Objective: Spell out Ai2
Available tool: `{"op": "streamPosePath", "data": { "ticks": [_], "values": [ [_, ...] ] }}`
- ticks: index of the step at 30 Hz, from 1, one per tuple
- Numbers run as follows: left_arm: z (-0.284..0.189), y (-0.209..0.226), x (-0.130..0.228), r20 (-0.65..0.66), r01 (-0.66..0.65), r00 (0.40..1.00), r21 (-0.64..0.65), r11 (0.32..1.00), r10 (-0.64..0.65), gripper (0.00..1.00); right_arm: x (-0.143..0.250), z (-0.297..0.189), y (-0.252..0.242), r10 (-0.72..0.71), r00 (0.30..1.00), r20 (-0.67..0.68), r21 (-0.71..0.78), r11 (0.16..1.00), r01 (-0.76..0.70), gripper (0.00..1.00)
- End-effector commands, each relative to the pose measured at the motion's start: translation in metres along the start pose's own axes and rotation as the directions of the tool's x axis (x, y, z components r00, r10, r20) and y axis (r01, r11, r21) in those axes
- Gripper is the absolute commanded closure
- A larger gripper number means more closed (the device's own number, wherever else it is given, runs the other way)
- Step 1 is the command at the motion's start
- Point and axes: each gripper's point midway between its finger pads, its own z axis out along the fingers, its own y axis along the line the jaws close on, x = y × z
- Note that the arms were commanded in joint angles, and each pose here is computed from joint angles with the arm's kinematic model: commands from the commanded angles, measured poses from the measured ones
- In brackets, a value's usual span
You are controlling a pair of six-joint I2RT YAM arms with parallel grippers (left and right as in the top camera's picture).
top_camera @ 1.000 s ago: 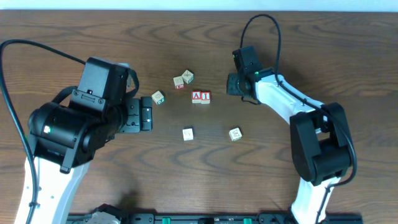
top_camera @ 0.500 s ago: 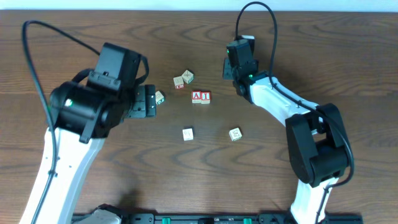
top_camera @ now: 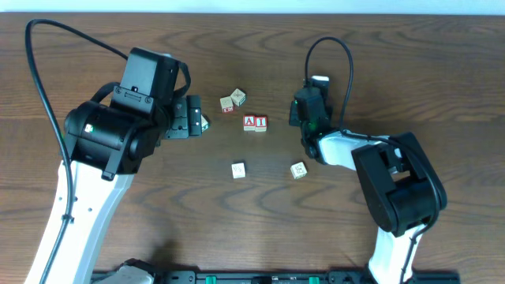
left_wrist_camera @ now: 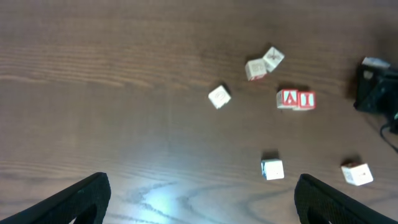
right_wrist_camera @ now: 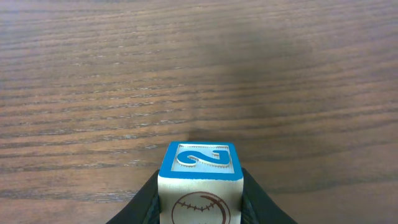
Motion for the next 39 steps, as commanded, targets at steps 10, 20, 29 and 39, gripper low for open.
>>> {"op": "streamPosePath", "data": {
  "ticks": [10, 20, 29, 39],
  "values": [
    [-0.003, 0.003, -0.004, 0.028, 0.008, 1.0, -0.012, 1.0, -0.008, 0.05, 0.03, 0.001, -0.009, 0.034, 0.998, -0.056, 0.04, 0.999, -0.032, 0.42],
    [-0.003, 0.007, -0.005, 0.036, 0.009, 0.999, -0.036, 0.999, -0.008, 0.04, -0.025, -0.017, 0.002, 0.083, 0.994, 0.073, 0.003, 0.997, -0.083, 0.41],
    [-0.003, 0.008, -0.003, 0.028, 0.007, 1.0, -0.038, 0.999, -0.006, 0.04, -0.086, -0.057, 0.007, 0.084, 0.994, 0.067, -0.001, 0.996, -0.084, 0.36],
    [-0.003, 0.008, 0.0, 0.015, 0.005, 1.0, -0.038, 0.999, -0.005, 0.04, -0.056, -0.13, -0.007, 0.376, 0.845, -0.381, 0.175, 0.927, -0.333, 0.21]
  ]
}}
